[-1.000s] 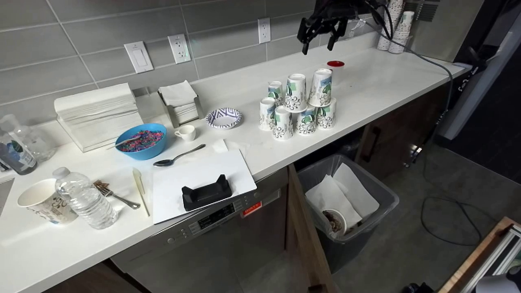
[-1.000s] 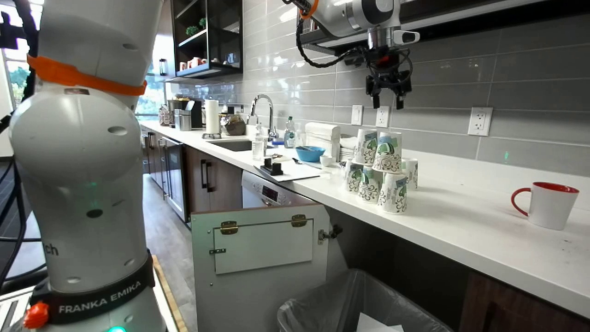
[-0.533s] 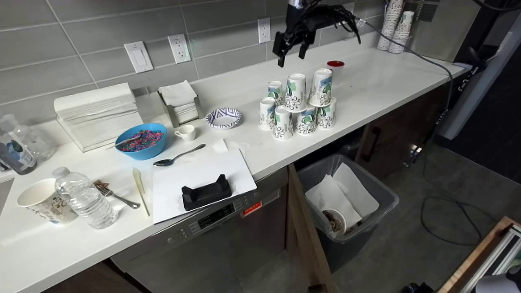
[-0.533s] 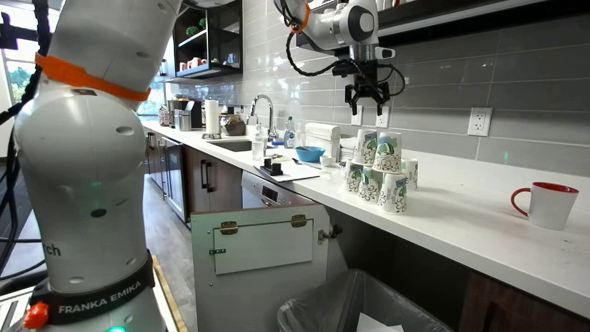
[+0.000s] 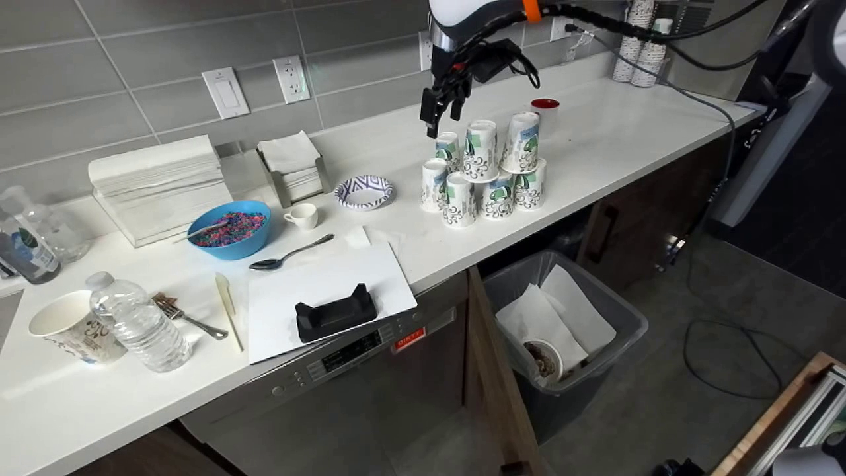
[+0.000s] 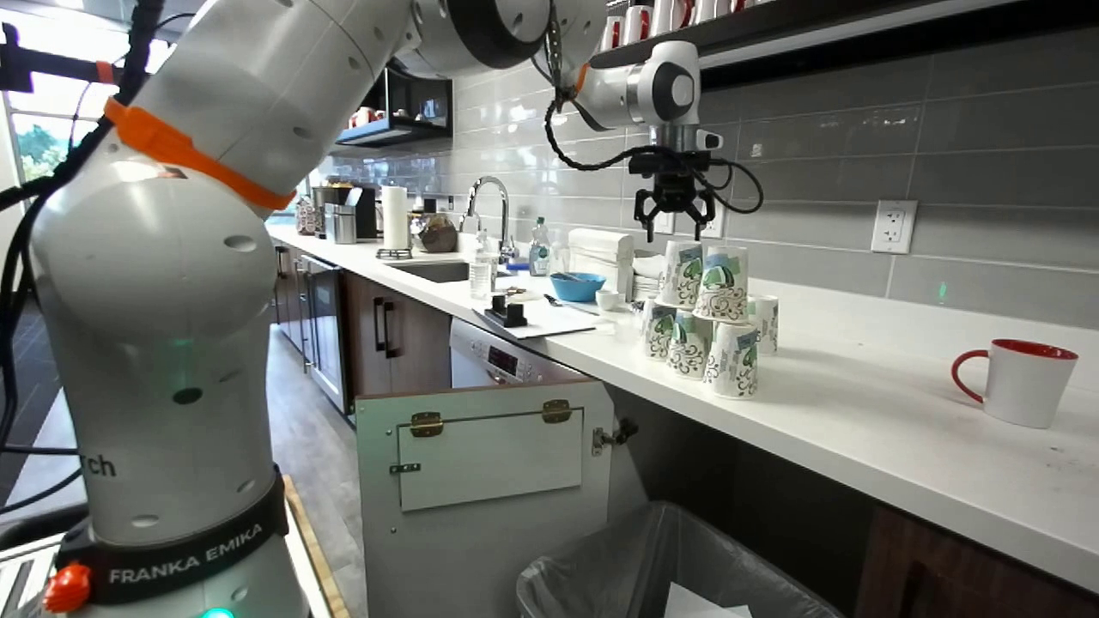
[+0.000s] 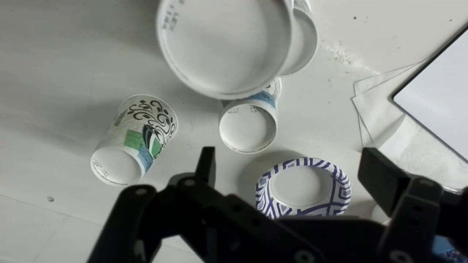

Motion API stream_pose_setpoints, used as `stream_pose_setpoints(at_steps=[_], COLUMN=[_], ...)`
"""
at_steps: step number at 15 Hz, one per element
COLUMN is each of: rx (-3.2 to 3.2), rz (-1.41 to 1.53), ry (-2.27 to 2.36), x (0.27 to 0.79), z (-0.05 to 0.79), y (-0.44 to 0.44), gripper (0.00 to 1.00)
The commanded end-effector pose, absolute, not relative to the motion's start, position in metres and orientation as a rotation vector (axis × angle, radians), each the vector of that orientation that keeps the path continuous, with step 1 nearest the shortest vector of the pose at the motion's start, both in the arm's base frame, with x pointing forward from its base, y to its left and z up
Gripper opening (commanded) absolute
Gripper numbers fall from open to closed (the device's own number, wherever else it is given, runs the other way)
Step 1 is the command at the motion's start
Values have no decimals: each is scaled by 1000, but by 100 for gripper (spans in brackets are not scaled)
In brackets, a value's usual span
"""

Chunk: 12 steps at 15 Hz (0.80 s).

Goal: Build a tower of cups

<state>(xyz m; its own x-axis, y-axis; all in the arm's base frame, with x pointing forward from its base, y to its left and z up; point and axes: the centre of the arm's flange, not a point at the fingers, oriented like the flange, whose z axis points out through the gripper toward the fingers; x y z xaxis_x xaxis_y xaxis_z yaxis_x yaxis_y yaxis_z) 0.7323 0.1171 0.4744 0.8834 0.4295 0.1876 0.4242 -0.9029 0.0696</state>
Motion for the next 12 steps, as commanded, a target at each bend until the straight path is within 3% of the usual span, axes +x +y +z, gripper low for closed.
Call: stream_pose_setpoints(at_steps=[1, 12], rx=[2983, 2924], rz=[216, 154], ry=[799, 960], x=[780, 833], z=[458, 406], y=[123, 155], gripper=[100, 100])
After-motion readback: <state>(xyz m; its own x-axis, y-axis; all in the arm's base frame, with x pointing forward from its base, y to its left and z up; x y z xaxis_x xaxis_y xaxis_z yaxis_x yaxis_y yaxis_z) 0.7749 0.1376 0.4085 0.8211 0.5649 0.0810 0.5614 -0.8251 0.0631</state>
